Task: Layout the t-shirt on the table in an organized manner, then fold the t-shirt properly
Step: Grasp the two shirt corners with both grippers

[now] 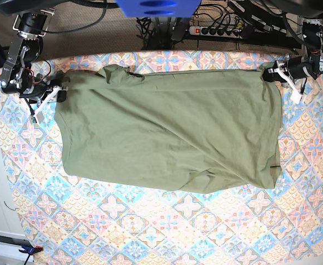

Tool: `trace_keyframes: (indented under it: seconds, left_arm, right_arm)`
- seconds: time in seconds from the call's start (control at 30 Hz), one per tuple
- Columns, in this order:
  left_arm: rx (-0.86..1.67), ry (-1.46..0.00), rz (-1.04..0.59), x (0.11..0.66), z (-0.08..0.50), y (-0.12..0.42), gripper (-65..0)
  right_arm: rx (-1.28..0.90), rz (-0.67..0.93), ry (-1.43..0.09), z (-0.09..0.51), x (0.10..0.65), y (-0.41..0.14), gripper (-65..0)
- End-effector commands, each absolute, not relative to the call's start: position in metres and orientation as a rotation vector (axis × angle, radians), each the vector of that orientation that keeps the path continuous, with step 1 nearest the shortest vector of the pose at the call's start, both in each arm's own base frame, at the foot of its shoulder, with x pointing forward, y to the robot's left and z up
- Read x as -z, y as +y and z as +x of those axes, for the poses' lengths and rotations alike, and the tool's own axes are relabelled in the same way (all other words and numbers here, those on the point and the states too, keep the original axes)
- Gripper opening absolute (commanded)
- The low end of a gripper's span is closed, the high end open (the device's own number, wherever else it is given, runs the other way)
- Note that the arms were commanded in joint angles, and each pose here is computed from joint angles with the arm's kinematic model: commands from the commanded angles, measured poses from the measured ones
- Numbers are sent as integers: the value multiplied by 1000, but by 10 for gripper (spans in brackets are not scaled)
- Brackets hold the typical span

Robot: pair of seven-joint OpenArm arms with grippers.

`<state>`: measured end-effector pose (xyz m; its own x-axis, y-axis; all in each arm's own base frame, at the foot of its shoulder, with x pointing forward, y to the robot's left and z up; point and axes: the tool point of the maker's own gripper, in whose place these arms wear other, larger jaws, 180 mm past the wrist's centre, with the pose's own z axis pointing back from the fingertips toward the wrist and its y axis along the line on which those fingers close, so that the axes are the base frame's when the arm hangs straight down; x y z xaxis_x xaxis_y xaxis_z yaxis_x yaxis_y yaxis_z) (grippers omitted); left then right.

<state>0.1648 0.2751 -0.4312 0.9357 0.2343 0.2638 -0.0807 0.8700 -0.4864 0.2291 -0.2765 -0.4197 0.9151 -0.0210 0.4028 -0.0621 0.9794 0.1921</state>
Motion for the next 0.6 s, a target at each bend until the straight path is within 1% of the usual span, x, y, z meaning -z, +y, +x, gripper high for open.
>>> trace_keyframes:
  seconds: [0.0,0.17,0.33,0.4,0.57]
  left_arm:
    - [-147,-276,-456,434,155,282,-650]
    - [-144,-273,-453,434,154,282,-650]
    - [-144,-273,-453,434,154,282,-650]
    - [-144,-275,-453,434,155,282,-650]
    - [-134,-296,-455,430,166,281,-650]
  right_arm:
    - [-27,195,-458,239,409,-283,-401]
    - [8,187,-438,226,413,-293,-398]
    - [54,166,-369,209,413,-309,-316]
    - [65,166,-357,206,413,-311,-301]
    - [79,283,-389,206,410,-292,-301]
